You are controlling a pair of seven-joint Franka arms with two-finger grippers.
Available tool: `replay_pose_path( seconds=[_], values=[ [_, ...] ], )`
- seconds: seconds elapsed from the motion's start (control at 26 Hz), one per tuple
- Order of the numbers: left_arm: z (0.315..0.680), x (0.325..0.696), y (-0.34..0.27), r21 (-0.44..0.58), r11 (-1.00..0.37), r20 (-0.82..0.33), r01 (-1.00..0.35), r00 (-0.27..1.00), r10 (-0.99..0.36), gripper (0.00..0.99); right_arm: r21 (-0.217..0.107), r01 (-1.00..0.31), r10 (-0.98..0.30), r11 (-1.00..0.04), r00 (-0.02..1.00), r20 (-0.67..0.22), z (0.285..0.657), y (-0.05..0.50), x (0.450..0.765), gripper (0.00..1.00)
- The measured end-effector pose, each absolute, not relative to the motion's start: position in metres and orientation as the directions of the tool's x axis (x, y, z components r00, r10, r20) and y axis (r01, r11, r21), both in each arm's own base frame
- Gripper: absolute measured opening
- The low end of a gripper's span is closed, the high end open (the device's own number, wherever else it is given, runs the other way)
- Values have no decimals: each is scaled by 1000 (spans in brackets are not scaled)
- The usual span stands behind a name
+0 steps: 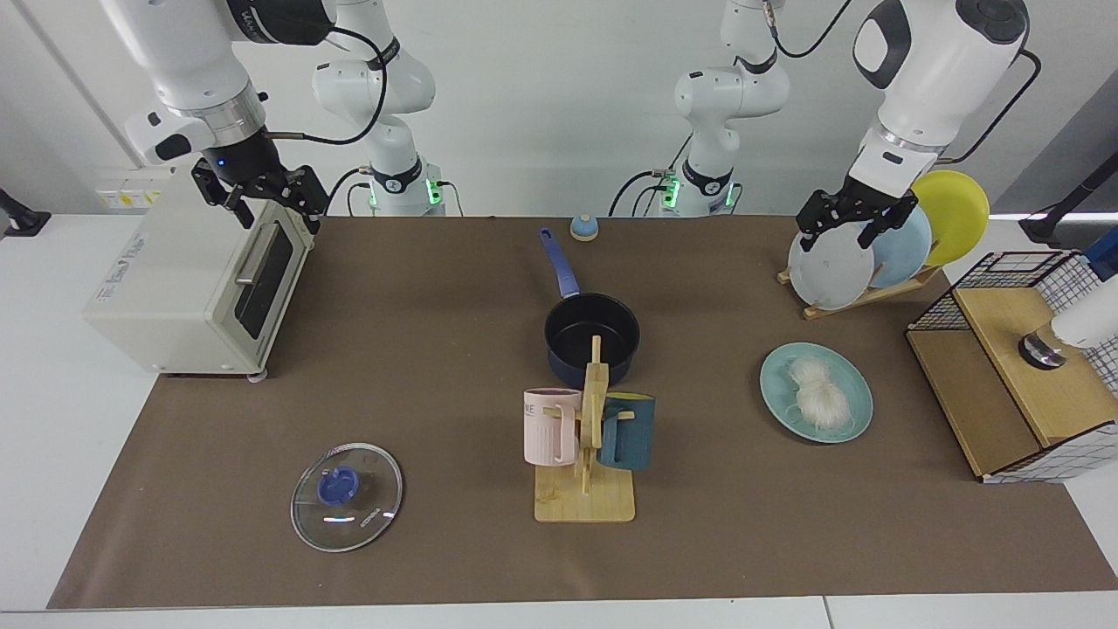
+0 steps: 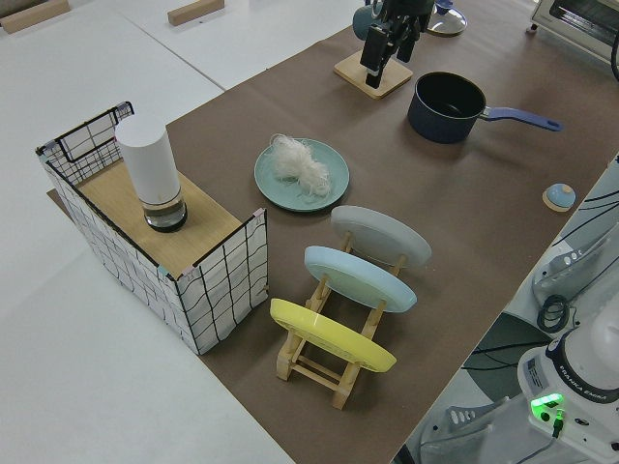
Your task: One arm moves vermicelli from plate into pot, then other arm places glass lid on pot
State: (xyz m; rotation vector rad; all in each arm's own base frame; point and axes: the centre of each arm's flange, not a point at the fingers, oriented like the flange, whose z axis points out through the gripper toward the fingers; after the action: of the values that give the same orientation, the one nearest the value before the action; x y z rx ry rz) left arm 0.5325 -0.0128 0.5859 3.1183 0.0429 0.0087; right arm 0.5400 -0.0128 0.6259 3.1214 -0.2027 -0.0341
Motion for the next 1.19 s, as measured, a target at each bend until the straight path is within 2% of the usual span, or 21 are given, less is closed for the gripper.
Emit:
replay_pose_path(
  seconds=[1.19],
  values=[
    [587, 533, -11, 24, -999, 14, 30, 999, 30, 991, 13, -133, -133, -991, 991, -14, 634, -15, 534, 996]
  ],
)
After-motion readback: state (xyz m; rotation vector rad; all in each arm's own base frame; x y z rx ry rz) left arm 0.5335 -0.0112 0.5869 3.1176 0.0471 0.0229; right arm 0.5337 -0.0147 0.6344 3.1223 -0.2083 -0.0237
